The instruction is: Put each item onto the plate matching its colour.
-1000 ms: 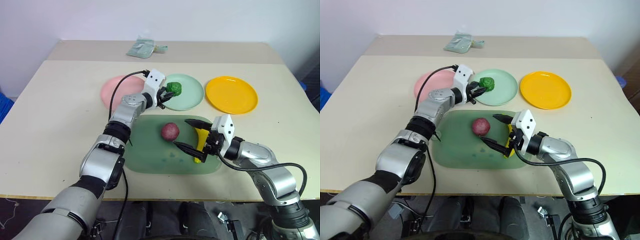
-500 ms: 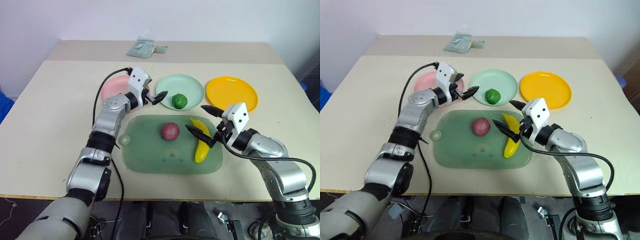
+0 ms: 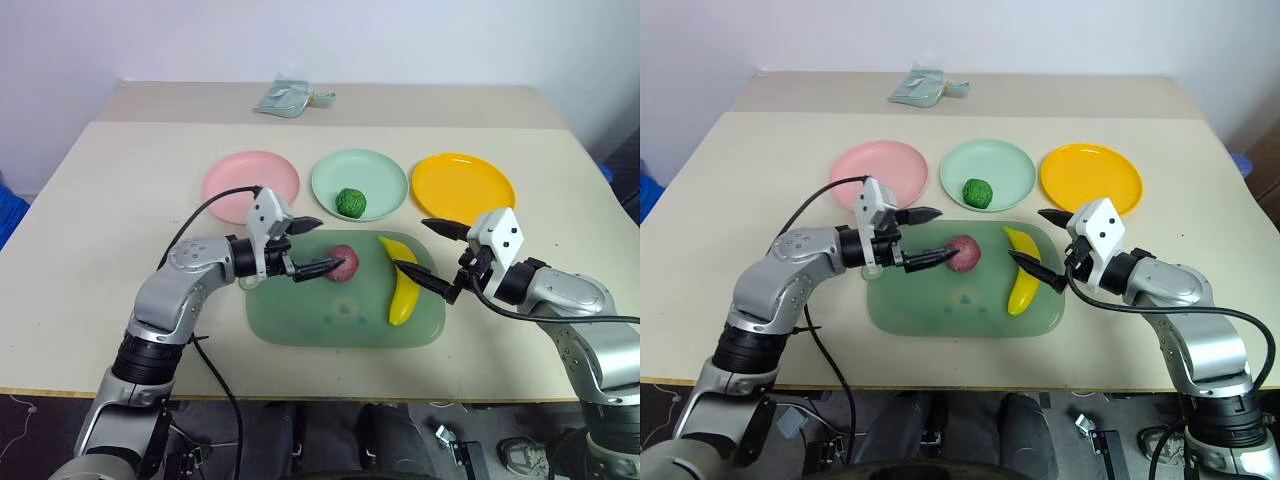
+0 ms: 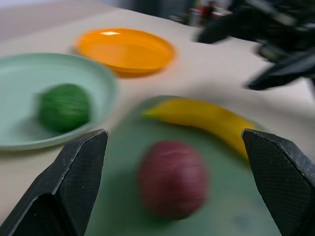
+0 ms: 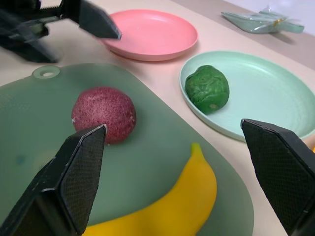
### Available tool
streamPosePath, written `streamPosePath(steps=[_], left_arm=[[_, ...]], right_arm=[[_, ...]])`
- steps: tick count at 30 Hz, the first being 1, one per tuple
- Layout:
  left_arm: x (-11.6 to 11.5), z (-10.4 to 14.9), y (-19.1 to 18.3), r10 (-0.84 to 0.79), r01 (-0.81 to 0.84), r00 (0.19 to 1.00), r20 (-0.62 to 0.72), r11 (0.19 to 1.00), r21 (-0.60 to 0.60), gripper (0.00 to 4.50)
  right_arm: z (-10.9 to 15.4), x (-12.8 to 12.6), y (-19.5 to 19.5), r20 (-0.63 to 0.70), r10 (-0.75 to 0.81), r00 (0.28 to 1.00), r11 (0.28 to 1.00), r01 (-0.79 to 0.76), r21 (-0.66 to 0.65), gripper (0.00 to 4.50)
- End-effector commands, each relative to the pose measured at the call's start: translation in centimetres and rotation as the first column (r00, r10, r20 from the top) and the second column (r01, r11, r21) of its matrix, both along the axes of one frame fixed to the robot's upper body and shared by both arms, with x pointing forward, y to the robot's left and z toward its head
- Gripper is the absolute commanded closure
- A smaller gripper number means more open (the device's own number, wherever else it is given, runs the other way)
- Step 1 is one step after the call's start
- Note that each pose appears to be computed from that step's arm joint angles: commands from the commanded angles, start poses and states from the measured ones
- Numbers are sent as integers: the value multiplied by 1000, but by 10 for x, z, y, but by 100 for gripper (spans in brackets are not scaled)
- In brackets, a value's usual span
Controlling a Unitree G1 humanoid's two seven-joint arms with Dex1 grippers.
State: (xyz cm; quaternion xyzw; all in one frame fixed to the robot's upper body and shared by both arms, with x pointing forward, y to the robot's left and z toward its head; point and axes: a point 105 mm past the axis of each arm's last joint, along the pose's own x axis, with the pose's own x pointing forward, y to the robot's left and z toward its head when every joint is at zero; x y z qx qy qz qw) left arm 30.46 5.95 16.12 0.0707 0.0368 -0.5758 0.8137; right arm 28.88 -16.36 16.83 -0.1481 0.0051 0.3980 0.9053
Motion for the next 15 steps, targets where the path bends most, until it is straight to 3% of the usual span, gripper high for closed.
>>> streamPosePath(steps=[1, 6, 10, 13, 15], left_arm=[[-5, -2, -7, -38, 35, 998, 43, 997, 75, 5], [11, -21, -11, 11, -28, 996, 89, 980, 196, 5], [20, -24, -18, 42, -63, 993, 112, 980, 189, 5], [22, -25, -18, 50, -71, 992, 114, 980, 184, 93], [21, -25, -16, 53, -74, 992, 116, 981, 181, 185]], right_arm=[[13, -5, 1, 36, 13, 999, 1000, -13, 5, 0], [9, -14, 1, 7, 37, 999, 999, -37, 2, 0], [3, -18, -4, -6, 34, 999, 999, -34, -7, 0], [1, -18, -6, -8, 32, 999, 999, -32, -9, 0], [0, -18, -6, -8, 32, 999, 999, -33, -9, 0]])
